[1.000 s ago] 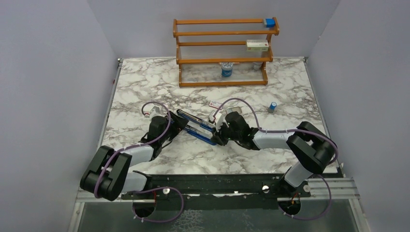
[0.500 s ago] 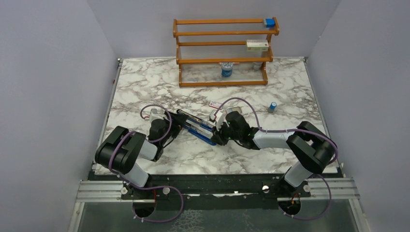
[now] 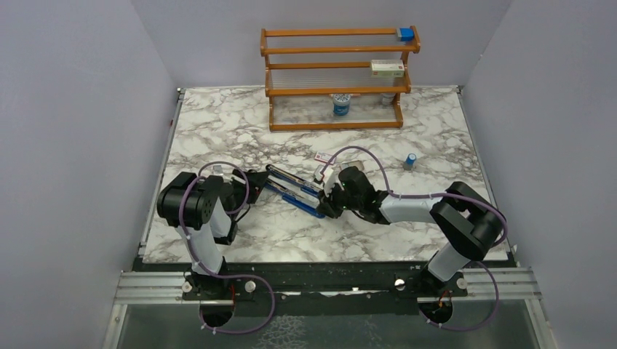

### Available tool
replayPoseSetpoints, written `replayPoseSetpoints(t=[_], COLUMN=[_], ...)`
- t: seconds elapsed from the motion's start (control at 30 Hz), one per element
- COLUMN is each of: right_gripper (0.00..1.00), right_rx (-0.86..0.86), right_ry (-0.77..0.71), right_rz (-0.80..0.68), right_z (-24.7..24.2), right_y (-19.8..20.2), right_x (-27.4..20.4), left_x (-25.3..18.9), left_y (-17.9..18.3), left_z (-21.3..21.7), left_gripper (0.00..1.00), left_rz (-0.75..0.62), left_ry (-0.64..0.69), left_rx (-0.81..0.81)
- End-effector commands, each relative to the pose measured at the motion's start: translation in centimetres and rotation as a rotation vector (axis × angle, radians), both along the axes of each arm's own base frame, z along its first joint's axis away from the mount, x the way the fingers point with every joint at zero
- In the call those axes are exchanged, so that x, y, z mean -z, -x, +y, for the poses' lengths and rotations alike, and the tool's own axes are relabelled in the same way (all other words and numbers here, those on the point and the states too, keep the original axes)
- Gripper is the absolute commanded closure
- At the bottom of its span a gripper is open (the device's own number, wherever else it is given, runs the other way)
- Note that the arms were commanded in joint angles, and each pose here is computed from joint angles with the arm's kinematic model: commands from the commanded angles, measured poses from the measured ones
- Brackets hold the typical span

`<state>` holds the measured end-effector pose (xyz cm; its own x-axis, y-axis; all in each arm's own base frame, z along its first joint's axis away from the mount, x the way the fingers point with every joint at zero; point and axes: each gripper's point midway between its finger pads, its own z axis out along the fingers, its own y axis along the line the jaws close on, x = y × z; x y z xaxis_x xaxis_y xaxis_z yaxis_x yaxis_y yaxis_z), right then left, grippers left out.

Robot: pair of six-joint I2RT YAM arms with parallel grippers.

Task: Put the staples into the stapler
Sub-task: Close the stapler at the center of the board.

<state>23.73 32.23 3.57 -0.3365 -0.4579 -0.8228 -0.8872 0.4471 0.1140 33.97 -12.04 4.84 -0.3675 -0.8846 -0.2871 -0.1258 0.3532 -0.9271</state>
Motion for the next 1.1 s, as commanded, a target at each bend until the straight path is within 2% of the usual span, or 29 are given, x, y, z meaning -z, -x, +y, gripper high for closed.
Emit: replayPoseSetpoints(t=[0.0,0.13,0.27,0.57,0.93,1.0,1.07], right_gripper=[0.99,0.99,0.99,0.99,0.99,0.95,0.85], right_rx=[-0.066,-0.066,-0.070,-0.087,-0.158,-0.171,-0.181], right_ry=[0.016,0.025,0.031,0.023,-0.077,-0.101,-0.133], right_rz=[0.031,0.033,0.037,0.032,-0.064,-0.070,-0.081], right_z=[0.6,0.5,0.5,1.2,4.6,5.0,5.4], right_y=[1.1,1.1,1.1,0.7,-1.3,-1.2,-1.2], right_x=[0.6,0.8,1.0,1.0,-0.2,-0.4,-0.8], left_x=[-2.7,-2.9,-2.2,-5.0,-5.1,-5.5,-5.8], left_y=[-0.8,-0.7,-0.7,-0.4,3.0,3.3,3.5], left_z=[-0.4,-0.5,0.1,0.5,-1.2,-1.2,-1.3], left_gripper=[0.41,0.48,0.54,0.66,0.66,0.66,0.66], left_rz=[-0.156,-0.174,-0.134,-0.206,-0.207,-0.217,-0.229], left_ry=[0.008,-0.035,-0.161,-0.414,-0.753,-0.797,-0.839], left_rx=[0.058,0.081,0.082,0.116,0.188,0.186,0.193])
